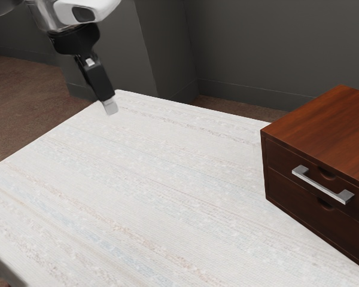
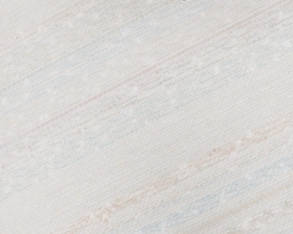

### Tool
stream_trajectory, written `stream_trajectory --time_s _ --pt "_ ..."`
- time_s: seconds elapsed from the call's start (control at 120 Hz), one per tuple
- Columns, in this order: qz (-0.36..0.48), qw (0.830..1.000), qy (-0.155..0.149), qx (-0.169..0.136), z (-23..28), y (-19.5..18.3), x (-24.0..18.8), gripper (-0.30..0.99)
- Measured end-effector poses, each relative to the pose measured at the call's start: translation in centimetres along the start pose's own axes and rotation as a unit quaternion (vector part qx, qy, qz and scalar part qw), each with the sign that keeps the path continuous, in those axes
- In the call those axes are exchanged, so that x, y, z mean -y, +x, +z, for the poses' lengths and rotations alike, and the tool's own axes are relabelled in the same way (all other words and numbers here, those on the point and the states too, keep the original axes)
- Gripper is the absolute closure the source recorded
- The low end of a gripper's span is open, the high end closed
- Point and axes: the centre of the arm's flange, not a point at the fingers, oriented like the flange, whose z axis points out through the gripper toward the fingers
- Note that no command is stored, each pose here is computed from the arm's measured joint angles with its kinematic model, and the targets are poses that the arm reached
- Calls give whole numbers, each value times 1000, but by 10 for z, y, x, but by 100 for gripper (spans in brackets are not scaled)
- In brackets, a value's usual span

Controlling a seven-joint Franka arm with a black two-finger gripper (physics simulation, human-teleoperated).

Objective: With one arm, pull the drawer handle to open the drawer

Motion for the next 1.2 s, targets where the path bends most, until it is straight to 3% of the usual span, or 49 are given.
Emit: stream_trajectory --time_s 0.192,0.308,0.467,0.583,0.733,0.925,1.2 --pt "48 998 13 -29 -7 6 0 0" --pt "82 994 31 -59 -39 -5 -16 0" --pt "178 982 48 -34 -24 -3 -77 0" --pt "226 973 46 -9 19 2 -90 0" --pt "279 959 49 -9 52 -2 -97 0" --pt "361 930 58 -31 66 -13 -127 0" --pt "477 873 83 -58 84 -15 -191 0"
